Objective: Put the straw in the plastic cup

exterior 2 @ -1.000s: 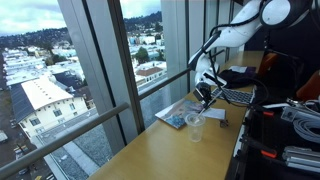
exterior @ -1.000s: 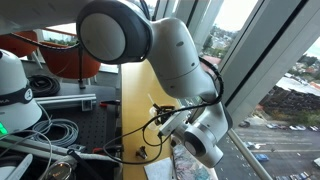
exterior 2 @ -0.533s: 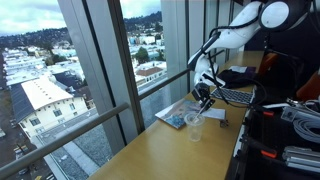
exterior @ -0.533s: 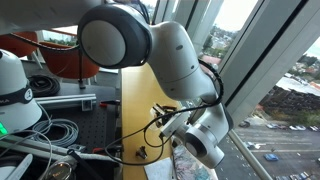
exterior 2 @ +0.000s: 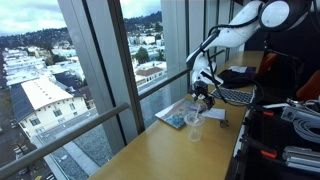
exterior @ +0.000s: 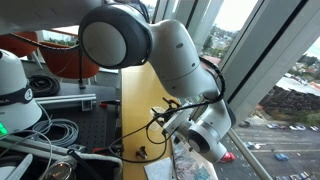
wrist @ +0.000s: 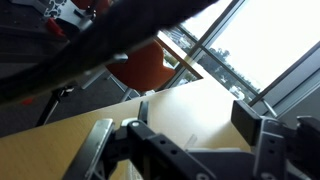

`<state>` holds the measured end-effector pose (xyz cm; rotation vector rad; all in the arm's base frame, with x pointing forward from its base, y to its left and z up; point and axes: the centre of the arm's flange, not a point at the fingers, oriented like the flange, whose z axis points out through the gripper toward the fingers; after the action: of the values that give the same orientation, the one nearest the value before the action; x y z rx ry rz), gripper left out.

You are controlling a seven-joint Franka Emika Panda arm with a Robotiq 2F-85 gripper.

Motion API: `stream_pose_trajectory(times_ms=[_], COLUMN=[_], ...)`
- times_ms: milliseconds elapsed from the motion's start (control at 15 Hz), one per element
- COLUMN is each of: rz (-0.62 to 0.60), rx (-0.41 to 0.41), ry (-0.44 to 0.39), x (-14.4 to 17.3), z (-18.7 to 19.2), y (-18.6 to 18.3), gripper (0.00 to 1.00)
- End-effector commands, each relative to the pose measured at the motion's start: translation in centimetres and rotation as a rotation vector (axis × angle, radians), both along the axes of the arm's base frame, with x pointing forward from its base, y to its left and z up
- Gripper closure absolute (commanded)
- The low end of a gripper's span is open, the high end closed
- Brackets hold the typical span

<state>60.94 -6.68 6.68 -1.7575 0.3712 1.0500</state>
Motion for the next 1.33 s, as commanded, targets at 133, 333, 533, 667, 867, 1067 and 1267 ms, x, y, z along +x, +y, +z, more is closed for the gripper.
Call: stream_pose_trajectory(times_ms=[133, 333, 533, 667, 867, 1067, 1267], rz=[0.184, 0.321, 0.45, 0.532, 0.641, 0.762, 0.874], rx=[-0.072, -0.165, -0.268, -0.342, -0.457, -0.579, -0.711], ry=[-0.091, -0.062, -0.068, -0.108, -0.195, -0.263, -0.322], x=[-0.4, -1.1, -1.7, -3.0, -5.1, -8.0, -10.7], z=[7.8, 13.3, 19.4, 23.4, 27.7, 29.4, 28.1], y=[3.9, 7.3, 11.0, 13.6, 16.2, 17.8, 18.6], gripper=[0.0, 0.0, 0.0, 0.0, 0.0, 0.0, 0.0])
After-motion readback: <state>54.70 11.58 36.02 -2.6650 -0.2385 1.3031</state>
